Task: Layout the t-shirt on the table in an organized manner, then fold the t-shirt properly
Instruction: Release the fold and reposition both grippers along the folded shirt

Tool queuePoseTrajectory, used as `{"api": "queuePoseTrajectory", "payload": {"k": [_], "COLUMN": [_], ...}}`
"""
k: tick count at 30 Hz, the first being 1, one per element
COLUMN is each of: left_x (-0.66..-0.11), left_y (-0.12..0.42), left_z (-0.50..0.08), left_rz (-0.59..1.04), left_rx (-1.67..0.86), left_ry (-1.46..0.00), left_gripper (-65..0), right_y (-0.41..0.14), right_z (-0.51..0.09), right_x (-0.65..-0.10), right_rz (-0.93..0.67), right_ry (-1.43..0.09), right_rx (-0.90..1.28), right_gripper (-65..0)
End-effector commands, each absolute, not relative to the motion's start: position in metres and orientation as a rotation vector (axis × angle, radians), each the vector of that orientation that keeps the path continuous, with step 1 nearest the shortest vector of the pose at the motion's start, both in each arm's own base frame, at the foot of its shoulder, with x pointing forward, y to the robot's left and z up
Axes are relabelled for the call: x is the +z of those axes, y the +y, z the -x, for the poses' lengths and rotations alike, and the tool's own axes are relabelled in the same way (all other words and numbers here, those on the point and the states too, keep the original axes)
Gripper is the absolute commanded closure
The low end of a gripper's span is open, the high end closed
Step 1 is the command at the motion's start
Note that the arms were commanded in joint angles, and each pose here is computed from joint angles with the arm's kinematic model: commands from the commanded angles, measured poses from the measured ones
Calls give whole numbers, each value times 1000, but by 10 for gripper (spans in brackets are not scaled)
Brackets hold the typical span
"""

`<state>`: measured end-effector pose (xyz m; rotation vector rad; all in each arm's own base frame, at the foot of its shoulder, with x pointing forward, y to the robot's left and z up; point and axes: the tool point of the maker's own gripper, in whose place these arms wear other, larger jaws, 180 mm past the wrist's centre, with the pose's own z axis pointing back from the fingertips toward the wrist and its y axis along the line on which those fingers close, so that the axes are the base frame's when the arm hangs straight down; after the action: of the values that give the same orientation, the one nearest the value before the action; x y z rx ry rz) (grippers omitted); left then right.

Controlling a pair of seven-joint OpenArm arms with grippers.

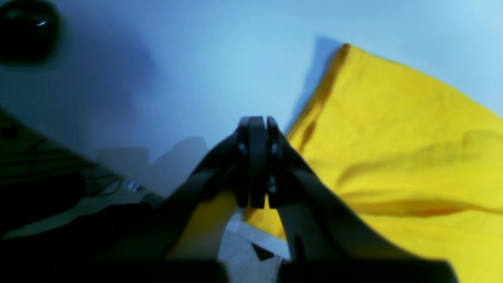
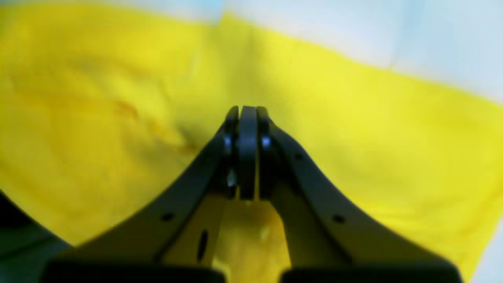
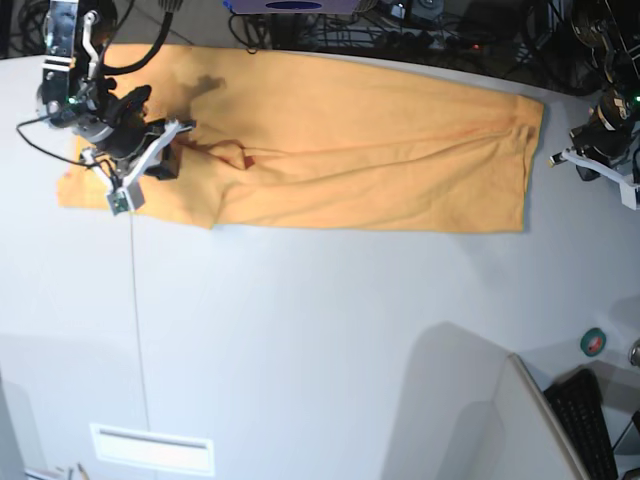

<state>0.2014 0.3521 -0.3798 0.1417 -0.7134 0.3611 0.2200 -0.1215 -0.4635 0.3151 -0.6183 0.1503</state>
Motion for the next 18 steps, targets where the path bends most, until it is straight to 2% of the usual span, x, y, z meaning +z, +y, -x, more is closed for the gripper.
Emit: {"api": "queuePoseTrajectory", "payload": {"k": [1,10,15,18], "left_x": [-374,-400,-398,-386], "left_y": [359,372,369,363], "left_z": [-203,-186,-191,-199], "left_rz": [-157,-159,-154,-147], "left_rx": [361,399,389,373], "left_ry": [-733,-652,-660,-701], "left_gripper": [0,0,0,0], "right_y": [-119,-100,-100,-103], "right_z": [-232,-186,-187,-184], "right_x": [-458,-488,-484,-463], "right_rz": [-329,-373,-368,-344], "right_ry": [-648,-516,-523,-563], "right_rx": [156,178,185,218], "right_gripper": [0,0,0,0]}}
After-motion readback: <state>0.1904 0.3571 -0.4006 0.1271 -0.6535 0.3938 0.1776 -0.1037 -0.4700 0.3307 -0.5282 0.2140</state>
